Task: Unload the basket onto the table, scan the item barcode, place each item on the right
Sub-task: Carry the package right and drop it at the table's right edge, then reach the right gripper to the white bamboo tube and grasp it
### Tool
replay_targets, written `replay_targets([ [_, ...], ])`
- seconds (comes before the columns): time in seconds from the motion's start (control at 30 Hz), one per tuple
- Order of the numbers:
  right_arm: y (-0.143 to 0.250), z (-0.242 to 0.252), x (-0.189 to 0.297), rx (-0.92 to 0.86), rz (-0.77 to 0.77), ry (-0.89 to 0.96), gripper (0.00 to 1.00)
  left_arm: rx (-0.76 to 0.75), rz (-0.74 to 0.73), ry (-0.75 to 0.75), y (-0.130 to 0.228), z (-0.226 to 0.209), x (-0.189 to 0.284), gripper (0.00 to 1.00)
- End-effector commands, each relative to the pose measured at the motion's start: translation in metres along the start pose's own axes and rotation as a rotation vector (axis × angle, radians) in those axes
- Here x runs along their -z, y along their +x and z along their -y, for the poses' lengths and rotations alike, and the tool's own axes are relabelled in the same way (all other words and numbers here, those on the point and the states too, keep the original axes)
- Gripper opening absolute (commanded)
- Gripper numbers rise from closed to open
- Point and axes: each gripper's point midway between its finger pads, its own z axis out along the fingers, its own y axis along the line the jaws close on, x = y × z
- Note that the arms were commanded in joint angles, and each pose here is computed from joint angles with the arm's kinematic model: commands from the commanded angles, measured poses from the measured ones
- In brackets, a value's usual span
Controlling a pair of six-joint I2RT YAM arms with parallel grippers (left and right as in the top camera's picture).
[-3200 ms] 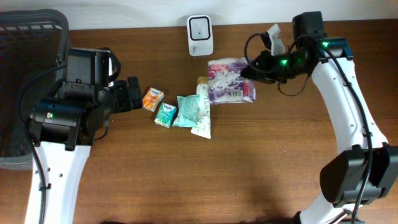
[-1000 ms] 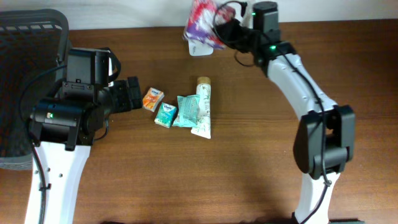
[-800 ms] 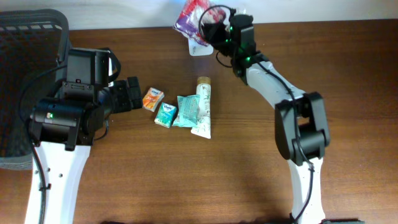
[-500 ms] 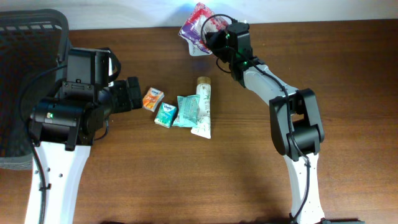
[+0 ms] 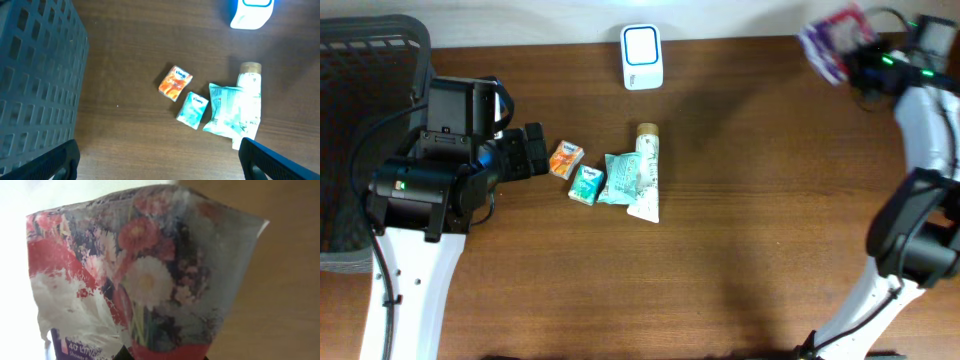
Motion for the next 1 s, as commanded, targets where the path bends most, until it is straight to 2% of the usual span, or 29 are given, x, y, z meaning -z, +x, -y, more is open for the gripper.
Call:
replay_targets([
  [0.0,-0.063,0.052,0.032,-0.081,0.170,0.141,0.04,0.011,0.011,-0.004,-0.003,-0.002,0.002,0.99],
  [0.1,-0.097,0.085,0.051,-0.086,0.235,0.196,0.04,0.011,0.011,-0.004,-0.003,-0.002,0.002,0.99],
  [0.17,-0.099,0.091,0.050,-0.092,0.234,0.203,0.24,0.011,0.011,-0.004,-0.003,-0.002,0.002,0.99],
  [0.2,-0.098,0.093,0.048,-0.061,0.226,0.211,0.38,0.011,0.011,-0.004,-0.003,-0.002,0.002,0.99],
  [0.23,-0.095,0.093,0.046,-0.004,0.214,0.221,0.59,0.011,0.011,-0.004,-0.003,-0.002,0.002,0.99],
  [0.3,-0.091,0.094,0.045,0.038,0.195,0.235,0.76,0.011,0.011,-0.004,-0.003,-0.002,0.002,0.99],
  [0.37,-0.080,0.097,0.044,0.027,0.150,0.243,0.87,0.011,0.011,-0.004,-0.003,-0.002,0.002,0.99],
  [0.5,-0.043,0.069,0.037,0.120,-0.059,0.064,0.89,0.011,0.011,-0.004,-0.003,-0.002,0.002,0.99],
  [0.6,0.020,0.016,0.046,0.254,-0.350,-0.258,0.89,0.011,0.011,-0.004,-0.003,-0.002,0.002,0.99],
  [0.7,0.076,-0.011,0.059,0.341,-0.544,-0.435,0.89,0.011,0.011,-0.004,-0.003,-0.002,0.002,0.99],
  [0.77,0.136,-0.007,0.056,0.453,-0.679,-0.403,0.89,0.011,0.011,-0.004,-0.003,-0.002,0.002,0.99],
  [0.8,0.154,-0.001,0.052,0.498,-0.711,-0.354,0.89,0.011,0.011,-0.004,-0.003,-0.002,0.002,0.99],
  [0.9,0.223,0.033,0.033,0.687,-0.800,-0.019,0.89,0.011,0.011,-0.004,-0.003,-0.002,0.002,0.99],
  [0.97,0.262,0.036,0.027,0.817,-0.828,0.069,0.89,0.011,0.011,-0.004,-0.003,-0.002,0.002,0.99],
])
